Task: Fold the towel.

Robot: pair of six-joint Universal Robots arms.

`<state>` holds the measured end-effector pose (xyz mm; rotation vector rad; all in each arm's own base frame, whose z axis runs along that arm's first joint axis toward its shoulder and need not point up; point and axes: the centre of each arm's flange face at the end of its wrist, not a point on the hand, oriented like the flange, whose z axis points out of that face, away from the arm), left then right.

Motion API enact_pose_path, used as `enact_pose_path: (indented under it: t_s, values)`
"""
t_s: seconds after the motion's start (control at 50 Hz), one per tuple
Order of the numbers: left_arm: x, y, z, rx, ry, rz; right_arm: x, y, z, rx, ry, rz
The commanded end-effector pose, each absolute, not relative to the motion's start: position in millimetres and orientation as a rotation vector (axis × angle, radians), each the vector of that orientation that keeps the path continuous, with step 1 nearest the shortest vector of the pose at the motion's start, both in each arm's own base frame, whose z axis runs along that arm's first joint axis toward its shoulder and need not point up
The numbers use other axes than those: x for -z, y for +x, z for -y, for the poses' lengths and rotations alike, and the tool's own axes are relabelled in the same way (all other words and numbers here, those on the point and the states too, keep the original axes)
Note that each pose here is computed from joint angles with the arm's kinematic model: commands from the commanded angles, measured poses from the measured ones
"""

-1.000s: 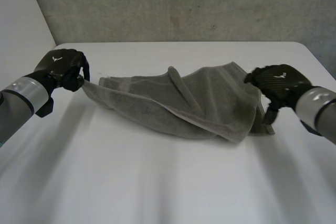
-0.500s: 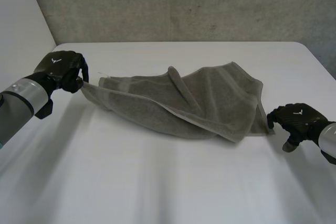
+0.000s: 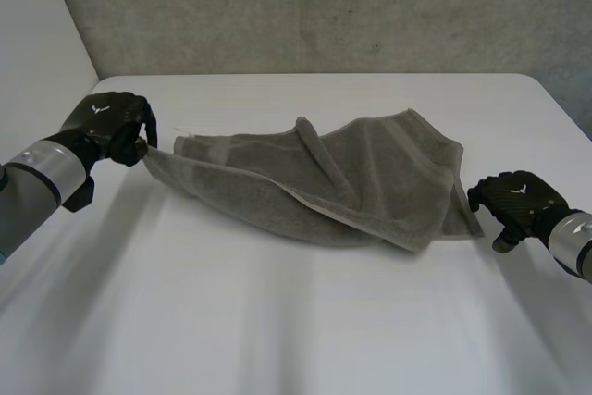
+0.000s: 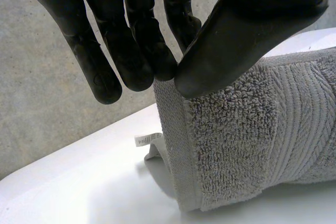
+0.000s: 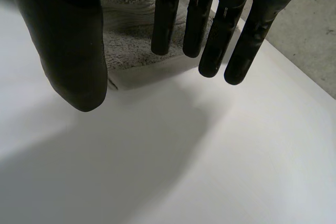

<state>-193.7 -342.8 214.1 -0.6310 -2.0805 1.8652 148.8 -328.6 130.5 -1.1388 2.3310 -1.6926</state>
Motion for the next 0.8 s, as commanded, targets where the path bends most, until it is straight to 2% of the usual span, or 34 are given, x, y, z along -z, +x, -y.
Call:
enact_pose_path:
  t_s: [0.02, 0.8]
  values:
    - [-213.8, -193.2, 342.8, -1.864, -0.629, 2.083, -128.3, 148.6, 333.6, 1.696, -1.140, -2.327]
    - [-211.6, -197.3, 339.5, -1.848, -0.640, 2.081, -110.7, 168.8, 339.6, 1.711, -1.212, -2.258]
